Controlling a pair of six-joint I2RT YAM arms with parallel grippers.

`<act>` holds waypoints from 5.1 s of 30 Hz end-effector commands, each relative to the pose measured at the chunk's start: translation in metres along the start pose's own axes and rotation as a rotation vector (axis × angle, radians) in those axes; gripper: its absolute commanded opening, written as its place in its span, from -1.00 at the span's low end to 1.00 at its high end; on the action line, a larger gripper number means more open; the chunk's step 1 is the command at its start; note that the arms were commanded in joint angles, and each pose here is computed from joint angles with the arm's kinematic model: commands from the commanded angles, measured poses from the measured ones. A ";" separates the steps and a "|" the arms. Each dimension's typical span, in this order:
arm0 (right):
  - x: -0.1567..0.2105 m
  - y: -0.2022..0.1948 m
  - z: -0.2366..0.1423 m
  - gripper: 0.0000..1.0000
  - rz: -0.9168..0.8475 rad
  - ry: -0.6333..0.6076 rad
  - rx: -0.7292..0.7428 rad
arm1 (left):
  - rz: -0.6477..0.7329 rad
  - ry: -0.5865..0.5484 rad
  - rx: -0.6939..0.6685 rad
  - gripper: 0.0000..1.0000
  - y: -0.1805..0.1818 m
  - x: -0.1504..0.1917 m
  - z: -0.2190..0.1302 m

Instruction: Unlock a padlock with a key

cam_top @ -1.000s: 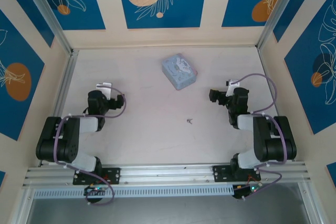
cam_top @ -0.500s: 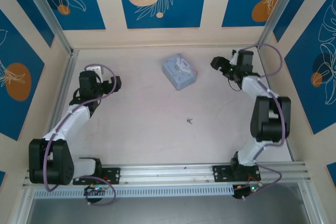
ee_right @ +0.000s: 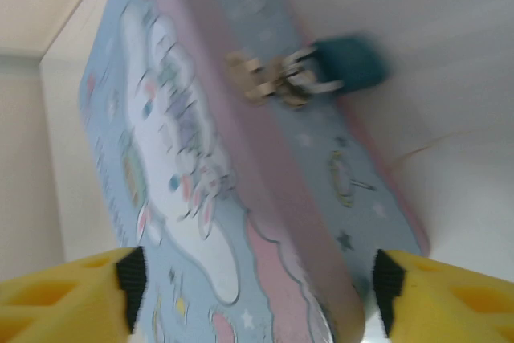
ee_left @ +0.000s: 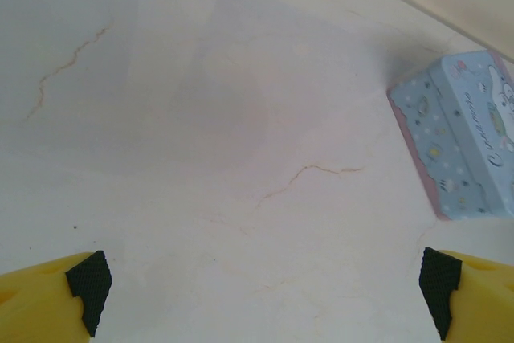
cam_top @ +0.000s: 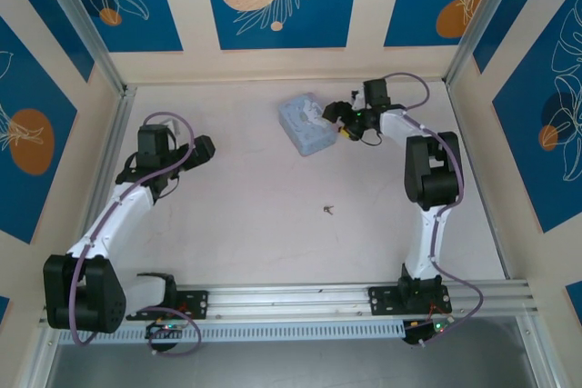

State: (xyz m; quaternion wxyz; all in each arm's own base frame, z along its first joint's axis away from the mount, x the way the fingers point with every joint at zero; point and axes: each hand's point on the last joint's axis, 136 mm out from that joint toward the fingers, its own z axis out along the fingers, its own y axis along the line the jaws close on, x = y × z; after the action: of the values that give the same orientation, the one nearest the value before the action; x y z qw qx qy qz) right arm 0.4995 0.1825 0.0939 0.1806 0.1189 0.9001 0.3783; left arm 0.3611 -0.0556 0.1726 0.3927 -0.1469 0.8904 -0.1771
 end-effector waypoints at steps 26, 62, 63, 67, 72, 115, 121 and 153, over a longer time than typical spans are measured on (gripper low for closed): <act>-0.082 0.096 -0.004 0.58 -0.150 -0.075 -0.148 | 0.008 0.177 0.114 1.00 -0.082 0.025 0.080; 0.009 0.106 0.038 0.28 -0.272 0.175 -0.397 | -0.118 0.204 0.039 1.00 -0.104 0.097 0.060; 0.017 0.105 0.035 0.27 -0.272 0.183 -0.403 | -0.126 0.198 0.033 1.00 -0.101 0.098 0.058; 0.047 0.100 0.025 0.25 -0.263 0.207 -0.406 | -0.142 0.172 0.007 1.00 -0.087 0.101 0.047; 0.080 0.094 0.018 0.24 -0.236 0.226 -0.410 | -0.126 0.160 -0.012 1.00 -0.078 0.103 0.043; 0.124 0.016 -0.048 0.42 -0.039 0.023 -0.129 | 0.046 0.296 0.188 1.00 -0.162 0.105 0.131; 0.140 0.000 -0.059 0.42 -0.005 0.025 -0.066 | 0.021 0.290 0.204 1.00 -0.162 0.114 0.122; 0.231 -0.061 -0.082 0.08 -0.133 0.126 0.298 | 0.012 0.175 0.087 1.00 -0.123 0.127 0.058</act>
State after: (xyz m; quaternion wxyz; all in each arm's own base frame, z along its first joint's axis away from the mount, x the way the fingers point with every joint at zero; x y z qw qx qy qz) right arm 0.2543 0.1737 0.0564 0.1346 0.0714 0.9508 0.2697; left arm 0.3424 -0.2529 0.1021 0.3029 -0.0859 0.9110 -0.2663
